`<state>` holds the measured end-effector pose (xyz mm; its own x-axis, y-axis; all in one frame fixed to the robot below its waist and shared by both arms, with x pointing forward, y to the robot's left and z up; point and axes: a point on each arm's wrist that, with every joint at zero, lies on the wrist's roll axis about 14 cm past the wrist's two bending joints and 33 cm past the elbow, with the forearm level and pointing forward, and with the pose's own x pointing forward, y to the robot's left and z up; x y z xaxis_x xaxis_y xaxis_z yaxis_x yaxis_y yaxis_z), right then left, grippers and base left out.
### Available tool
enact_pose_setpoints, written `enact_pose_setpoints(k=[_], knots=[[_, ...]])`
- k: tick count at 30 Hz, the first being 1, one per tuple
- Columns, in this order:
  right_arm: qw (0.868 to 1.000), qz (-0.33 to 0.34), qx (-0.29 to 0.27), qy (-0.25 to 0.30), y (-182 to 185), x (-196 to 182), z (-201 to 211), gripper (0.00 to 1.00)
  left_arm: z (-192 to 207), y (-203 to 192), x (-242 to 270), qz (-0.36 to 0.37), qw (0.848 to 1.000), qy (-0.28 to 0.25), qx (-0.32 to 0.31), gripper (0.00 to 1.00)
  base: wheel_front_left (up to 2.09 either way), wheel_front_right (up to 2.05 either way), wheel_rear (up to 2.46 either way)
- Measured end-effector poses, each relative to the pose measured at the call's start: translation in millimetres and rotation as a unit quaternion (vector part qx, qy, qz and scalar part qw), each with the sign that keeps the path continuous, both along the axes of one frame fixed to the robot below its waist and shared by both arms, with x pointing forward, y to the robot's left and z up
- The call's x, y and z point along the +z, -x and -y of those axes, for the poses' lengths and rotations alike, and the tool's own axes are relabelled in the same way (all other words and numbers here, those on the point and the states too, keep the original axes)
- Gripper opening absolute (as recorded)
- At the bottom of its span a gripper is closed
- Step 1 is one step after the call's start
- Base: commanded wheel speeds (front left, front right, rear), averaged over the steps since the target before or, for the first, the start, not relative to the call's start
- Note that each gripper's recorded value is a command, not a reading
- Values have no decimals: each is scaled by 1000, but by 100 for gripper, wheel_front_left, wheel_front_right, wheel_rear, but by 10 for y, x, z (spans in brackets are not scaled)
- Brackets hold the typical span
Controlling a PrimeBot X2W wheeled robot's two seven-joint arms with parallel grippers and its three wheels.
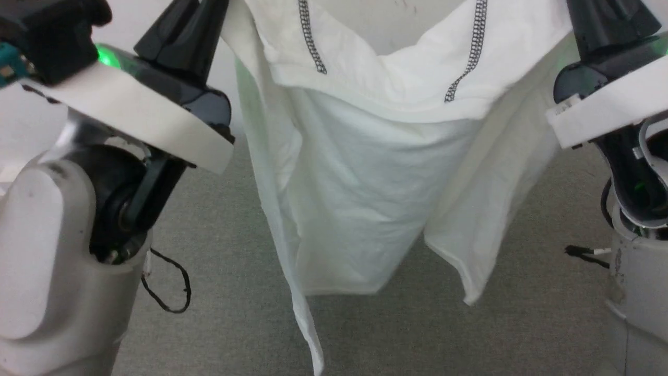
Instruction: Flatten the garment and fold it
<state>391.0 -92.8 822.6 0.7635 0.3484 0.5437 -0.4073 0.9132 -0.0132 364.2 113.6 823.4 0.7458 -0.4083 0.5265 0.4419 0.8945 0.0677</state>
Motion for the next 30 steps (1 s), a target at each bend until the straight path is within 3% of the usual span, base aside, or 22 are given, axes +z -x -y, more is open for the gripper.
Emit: enact_pose_setpoints(k=[5,15,25,30], knots=[[999,-29,11,6,-88,25,4,0,46,-211,26,-32,999,10,-15,0,0,0,0],[990,-134,-32,26,-851,-335,204,0,-68,-1074,-235,-112,994,7,12,0,0,0,0],[986,-128,-93,46,-1844,-288,361,0,-133,-2128,-290,-106,991,-63,60,0,0,0,0],[983,-126,-119,61,-2324,-474,400,0,-222,-2645,-501,-101,988,-82,84,0,0,0,0]])
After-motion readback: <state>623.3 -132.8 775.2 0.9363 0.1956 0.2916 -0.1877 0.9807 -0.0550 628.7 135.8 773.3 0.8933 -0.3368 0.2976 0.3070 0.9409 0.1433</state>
